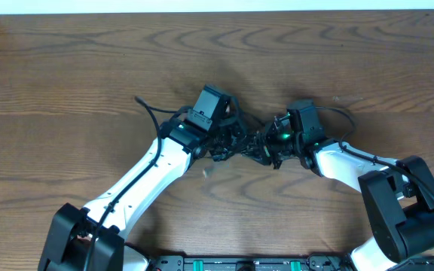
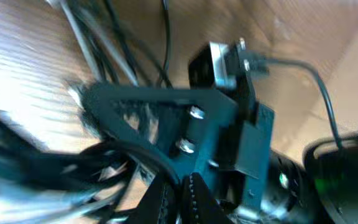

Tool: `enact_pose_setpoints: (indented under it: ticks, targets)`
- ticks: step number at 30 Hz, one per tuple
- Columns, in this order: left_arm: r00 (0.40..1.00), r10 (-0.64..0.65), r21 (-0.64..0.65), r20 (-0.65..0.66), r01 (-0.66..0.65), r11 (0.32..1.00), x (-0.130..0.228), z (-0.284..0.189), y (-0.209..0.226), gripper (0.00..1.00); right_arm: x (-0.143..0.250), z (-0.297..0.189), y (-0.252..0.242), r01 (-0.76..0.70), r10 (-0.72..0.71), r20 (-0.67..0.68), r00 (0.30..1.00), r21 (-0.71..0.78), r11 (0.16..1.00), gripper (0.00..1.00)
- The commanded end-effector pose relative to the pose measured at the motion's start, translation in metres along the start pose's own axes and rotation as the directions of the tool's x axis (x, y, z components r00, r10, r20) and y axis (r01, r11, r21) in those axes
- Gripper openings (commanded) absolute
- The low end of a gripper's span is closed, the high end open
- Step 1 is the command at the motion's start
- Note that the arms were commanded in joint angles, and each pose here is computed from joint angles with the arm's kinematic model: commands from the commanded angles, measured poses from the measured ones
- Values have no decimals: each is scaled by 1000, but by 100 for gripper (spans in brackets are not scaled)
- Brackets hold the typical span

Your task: Untangle cables

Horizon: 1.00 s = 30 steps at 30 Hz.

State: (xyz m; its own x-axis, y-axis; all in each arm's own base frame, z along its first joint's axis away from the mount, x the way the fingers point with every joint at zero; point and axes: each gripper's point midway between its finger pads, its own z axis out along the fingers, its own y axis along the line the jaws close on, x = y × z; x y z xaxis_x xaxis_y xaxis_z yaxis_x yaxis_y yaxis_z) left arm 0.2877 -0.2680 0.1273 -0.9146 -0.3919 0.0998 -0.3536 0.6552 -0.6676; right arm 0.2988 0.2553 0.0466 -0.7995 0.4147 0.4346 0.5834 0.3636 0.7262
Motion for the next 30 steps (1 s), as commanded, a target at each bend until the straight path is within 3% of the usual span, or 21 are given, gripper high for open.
enact_pose_setpoints:
  ticks: [1, 2, 8, 18, 27, 30]
  targets:
    - [989, 76, 163, -126, -55, 985, 22, -8, -36, 7, -7, 4, -12, 156, -159, 53, 986, 57, 986, 7]
    - [987, 85, 185, -140, -58, 981, 24, -10, -41, 7, -9, 4, -15, 181, -186, 61, 981, 71, 981, 1]
    - [978, 80, 262, -192, -28, 965, 19, -22, -50, 7, -18, -4, -33, 207, -219, 75, 973, 140, 968, 1]
    - [958, 65, 392, -279, 52, 918, -4, -59, -54, 7, -40, -24, -45, 371, -391, 81, 917, 188, 909, 1]
    - [964, 73, 476, -257, 61, 877, -25, -88, -59, 7, -74, -47, -90, 310, -436, 191, 880, 464, 830, 1]
    - [966, 76, 481, -246, 54, 875, -27, -91, -59, 7, -78, -49, -92, 301, -441, 207, 873, 484, 822, 1]
